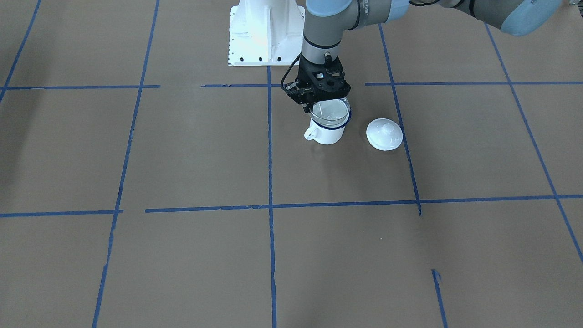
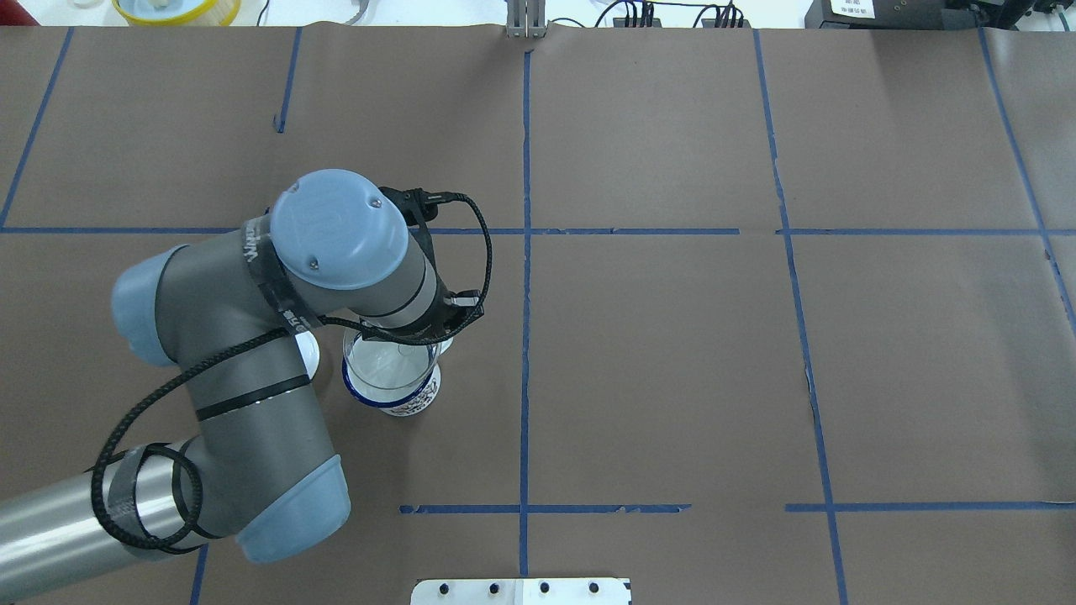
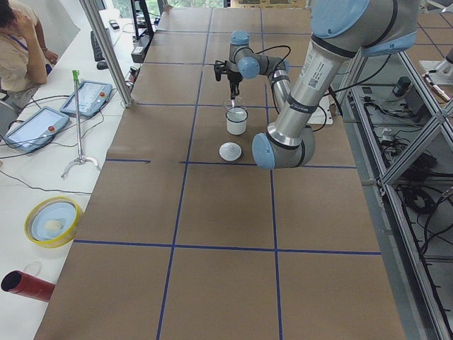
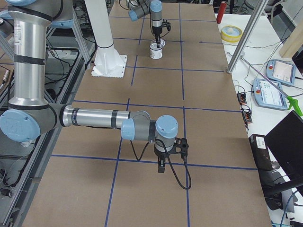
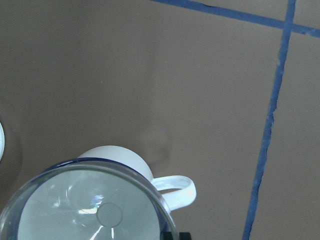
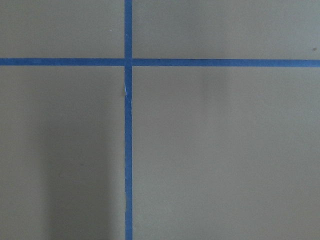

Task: Remove funnel from cup
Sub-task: 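Lift the glass funnel out of the mug with the left gripper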

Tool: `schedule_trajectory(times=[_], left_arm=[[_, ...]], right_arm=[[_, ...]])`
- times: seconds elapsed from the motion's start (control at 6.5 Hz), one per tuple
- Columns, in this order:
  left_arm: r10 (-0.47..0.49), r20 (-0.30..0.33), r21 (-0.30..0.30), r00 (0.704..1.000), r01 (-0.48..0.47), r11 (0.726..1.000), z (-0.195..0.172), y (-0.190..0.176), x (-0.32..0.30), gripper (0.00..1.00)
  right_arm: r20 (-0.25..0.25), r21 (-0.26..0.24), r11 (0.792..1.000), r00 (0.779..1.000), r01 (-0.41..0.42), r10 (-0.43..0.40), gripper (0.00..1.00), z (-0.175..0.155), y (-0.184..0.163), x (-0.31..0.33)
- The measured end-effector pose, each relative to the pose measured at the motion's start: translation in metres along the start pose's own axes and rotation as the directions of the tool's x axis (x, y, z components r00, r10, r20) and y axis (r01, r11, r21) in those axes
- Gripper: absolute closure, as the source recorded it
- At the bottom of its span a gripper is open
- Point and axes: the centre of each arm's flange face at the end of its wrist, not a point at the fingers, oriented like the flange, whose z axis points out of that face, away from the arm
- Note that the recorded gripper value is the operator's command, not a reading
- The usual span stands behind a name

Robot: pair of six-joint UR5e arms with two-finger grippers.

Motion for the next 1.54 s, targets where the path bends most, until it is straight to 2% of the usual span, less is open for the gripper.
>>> schedule_trajectory(times=[0.46, 0.62, 0.77, 0.92, 1.08, 1.38, 1.54], left_arm=[[-0.068, -0.108, 0.144, 0.992, 0.084, 0.986, -0.088, -0.062, -0.020, 1.00], [-0.121, -0.129, 0.209, 0.984, 0.146, 0.967, -0.103, -0.078, -0.026, 1.00], [-0.211, -0.175, 0.282, 0.962, 0.254, 0.925, -0.107, -0.091, -0.028, 1.00], [-0.296, -0.270, 0.331, 0.916, 0.377, 0.865, -0.104, -0.104, -0.025, 1.00], [-0.359, -0.377, 0.345, 0.854, 0.489, 0.801, -0.090, -0.120, -0.020, 1.00], [-0.440, -0.552, 0.312, 0.709, 0.664, 0.679, -0.027, -0.160, -0.022, 1.00], [-0.452, -0.613, 0.291, 0.648, 0.717, 0.633, 0.010, -0.179, -0.031, 1.00]], right_arm=[[0.000, 0.000, 1.000, 1.000, 0.000, 0.000, 0.00, 0.000, 0.000, 0.000], [0.000, 0.000, 1.000, 1.000, 0.000, 0.000, 0.00, 0.000, 0.000, 0.000], [0.000, 0.000, 1.000, 1.000, 0.000, 0.000, 0.00, 0.000, 0.000, 0.000], [0.000, 0.000, 1.000, 1.000, 0.000, 0.000, 0.00, 0.000, 0.000, 0.000], [0.000, 0.000, 1.000, 1.000, 0.000, 0.000, 0.00, 0.000, 0.000, 0.000], [0.000, 0.000, 1.000, 1.000, 0.000, 0.000, 0.00, 0.000, 0.000, 0.000], [0.000, 0.000, 1.000, 1.000, 0.000, 0.000, 0.00, 0.000, 0.000, 0.000]])
